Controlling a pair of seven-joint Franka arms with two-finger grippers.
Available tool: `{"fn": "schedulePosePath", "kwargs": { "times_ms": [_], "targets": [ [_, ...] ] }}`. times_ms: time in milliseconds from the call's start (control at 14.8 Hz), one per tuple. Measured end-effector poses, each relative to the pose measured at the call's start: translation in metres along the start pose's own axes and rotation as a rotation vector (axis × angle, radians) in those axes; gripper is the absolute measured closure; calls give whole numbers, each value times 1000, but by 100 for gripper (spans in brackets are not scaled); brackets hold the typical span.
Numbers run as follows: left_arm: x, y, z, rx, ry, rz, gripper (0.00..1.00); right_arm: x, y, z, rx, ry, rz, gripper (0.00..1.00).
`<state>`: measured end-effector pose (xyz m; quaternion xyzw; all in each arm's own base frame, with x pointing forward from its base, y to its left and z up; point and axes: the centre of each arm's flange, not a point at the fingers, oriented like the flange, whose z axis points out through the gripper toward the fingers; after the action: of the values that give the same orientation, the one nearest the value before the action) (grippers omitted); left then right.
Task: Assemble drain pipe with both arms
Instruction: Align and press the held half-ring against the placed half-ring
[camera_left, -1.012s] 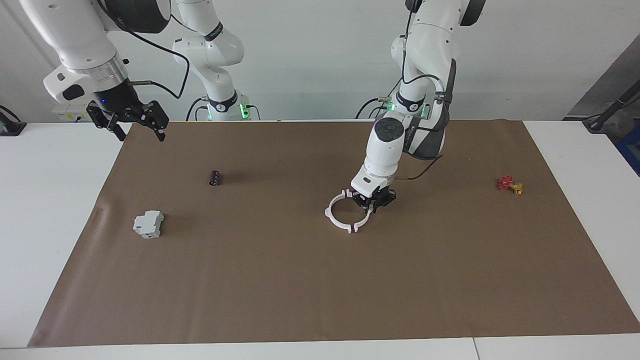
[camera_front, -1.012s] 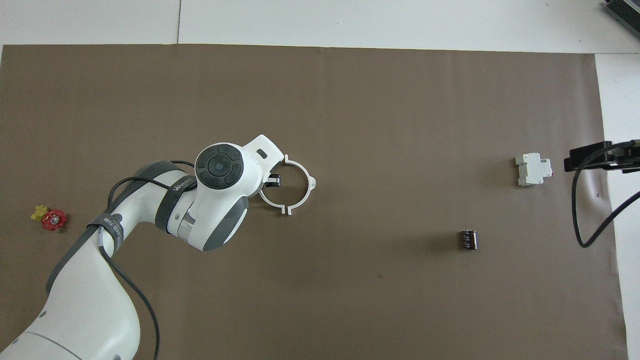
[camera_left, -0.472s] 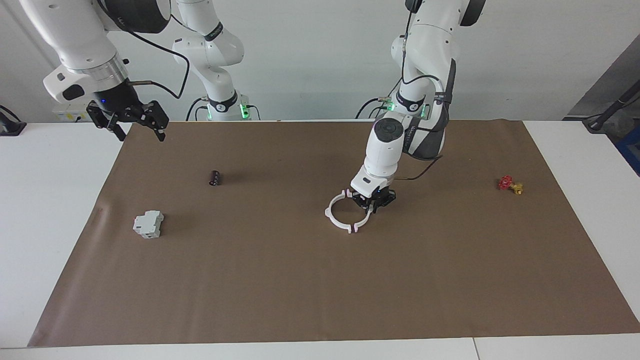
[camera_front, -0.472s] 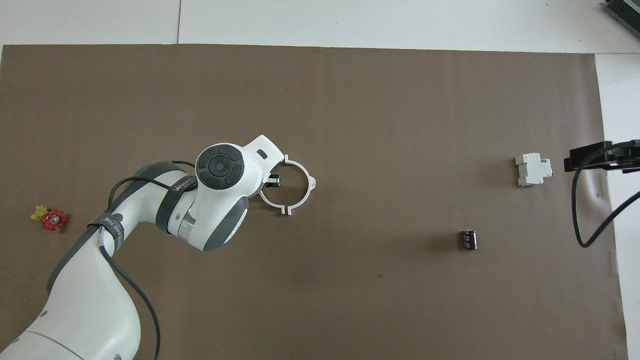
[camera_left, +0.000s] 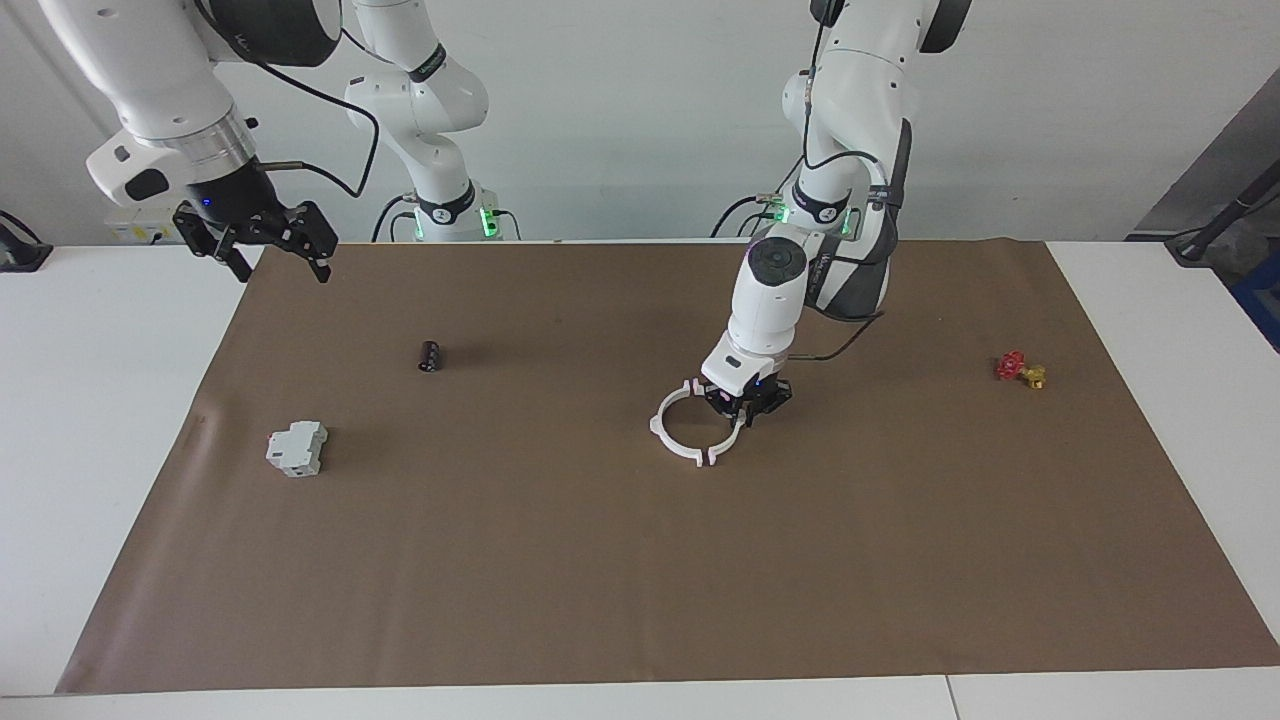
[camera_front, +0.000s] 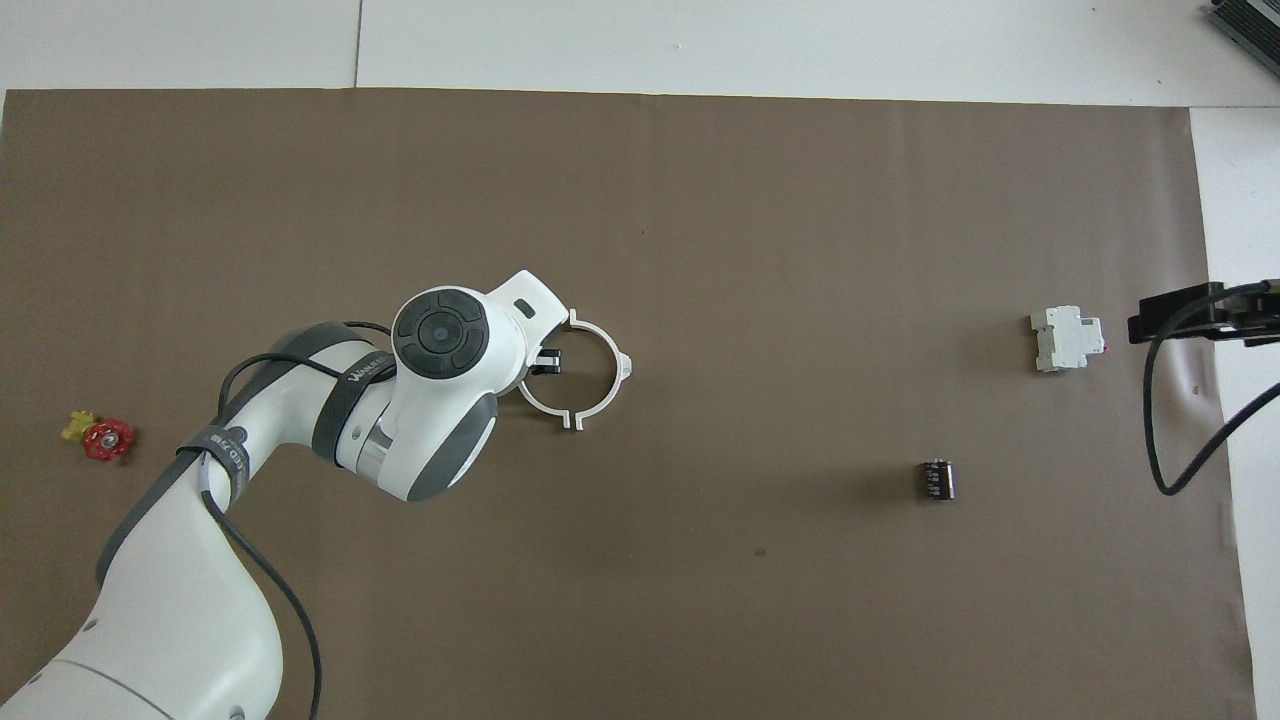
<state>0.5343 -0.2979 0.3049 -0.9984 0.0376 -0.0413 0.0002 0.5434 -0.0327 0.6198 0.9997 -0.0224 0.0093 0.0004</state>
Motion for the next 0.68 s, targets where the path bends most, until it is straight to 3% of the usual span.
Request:
{"fn": "schedulePosePath", "kwargs": {
  "times_ms": [675],
  "targets": [
    [-4,10,3,-3,0,-3,79,0,0,0,0,0,0,0]
  ]
}}
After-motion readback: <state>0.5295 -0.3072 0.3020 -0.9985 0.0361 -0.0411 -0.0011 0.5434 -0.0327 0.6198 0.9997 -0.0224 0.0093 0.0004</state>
